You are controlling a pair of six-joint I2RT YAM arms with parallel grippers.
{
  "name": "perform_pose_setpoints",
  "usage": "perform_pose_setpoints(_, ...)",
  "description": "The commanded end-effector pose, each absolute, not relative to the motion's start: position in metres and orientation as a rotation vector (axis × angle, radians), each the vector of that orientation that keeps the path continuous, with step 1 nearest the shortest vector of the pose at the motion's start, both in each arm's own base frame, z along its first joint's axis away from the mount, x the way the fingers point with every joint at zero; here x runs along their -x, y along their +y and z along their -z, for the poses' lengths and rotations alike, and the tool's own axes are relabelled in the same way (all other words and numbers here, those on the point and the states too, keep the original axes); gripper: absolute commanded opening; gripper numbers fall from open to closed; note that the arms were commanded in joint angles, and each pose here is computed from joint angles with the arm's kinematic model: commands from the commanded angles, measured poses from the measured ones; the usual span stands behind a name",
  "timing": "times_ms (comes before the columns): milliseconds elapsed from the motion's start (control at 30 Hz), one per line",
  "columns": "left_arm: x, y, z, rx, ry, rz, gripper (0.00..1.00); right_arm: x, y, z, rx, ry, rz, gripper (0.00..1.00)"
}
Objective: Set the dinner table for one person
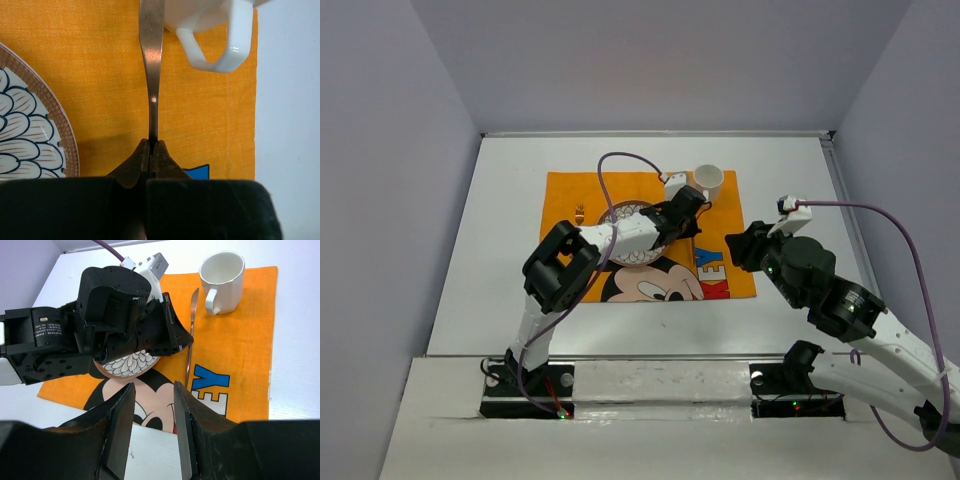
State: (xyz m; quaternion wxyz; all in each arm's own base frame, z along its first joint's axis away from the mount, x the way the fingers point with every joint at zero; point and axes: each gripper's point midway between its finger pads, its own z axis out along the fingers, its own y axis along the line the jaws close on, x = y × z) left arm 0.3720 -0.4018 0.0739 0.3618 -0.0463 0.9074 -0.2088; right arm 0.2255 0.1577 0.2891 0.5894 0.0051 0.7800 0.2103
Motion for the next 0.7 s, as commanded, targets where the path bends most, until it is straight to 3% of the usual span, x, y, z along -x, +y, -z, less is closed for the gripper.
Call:
perform_pose_setpoints(0,-0.386,-0.407,-0.093,0.191,2.278,0.601,0.00,-0.227,0.155,-0.300,-0.024,1.791,-0.494,0.42)
perform_pose_setpoints(667,-0.396,-0.405,-0.057,0.145,2.350,0.516,0.00,-0.228,0.165,-0.291,-0.003,1.810,-0.520,0.42)
